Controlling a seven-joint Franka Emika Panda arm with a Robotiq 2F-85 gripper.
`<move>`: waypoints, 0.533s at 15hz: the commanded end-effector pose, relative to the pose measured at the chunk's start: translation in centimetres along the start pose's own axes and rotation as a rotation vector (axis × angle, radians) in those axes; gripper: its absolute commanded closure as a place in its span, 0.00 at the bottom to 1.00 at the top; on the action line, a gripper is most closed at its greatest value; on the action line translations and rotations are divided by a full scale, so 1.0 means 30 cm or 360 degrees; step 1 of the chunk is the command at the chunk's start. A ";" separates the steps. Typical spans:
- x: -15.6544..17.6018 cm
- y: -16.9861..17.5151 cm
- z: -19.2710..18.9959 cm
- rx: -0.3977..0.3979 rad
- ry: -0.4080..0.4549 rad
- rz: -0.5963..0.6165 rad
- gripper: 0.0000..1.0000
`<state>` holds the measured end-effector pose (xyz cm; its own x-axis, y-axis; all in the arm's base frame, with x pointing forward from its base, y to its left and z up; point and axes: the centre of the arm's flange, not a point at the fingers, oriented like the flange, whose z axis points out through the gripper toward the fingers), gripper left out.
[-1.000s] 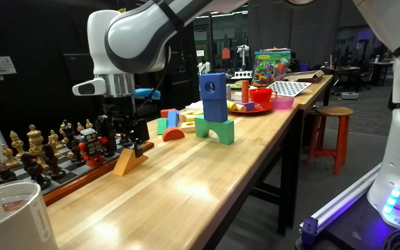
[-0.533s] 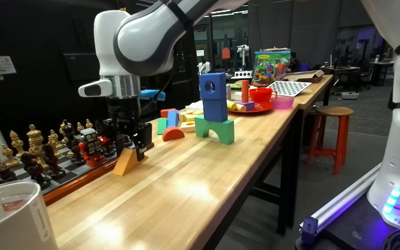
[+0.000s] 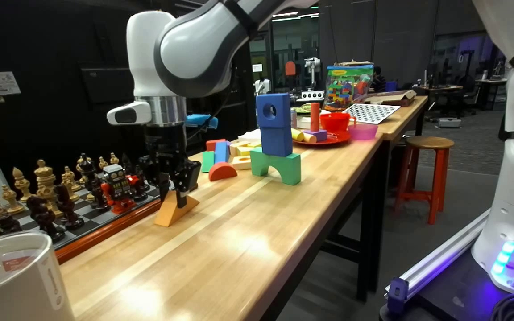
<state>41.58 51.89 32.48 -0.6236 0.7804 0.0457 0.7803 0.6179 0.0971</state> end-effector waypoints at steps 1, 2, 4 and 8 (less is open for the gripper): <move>0.007 -0.054 -0.040 -0.0007 -0.0030 -0.0010 0.84; 0.010 -0.055 -0.048 -0.0011 -0.0041 -0.0007 0.84; 0.021 -0.065 -0.076 -0.0029 -0.0084 -0.0011 0.84; 0.048 -0.079 -0.163 -0.0050 -0.0120 0.0022 0.84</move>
<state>40.57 51.88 34.34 -0.6248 0.7807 0.0123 0.7767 0.6198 0.1125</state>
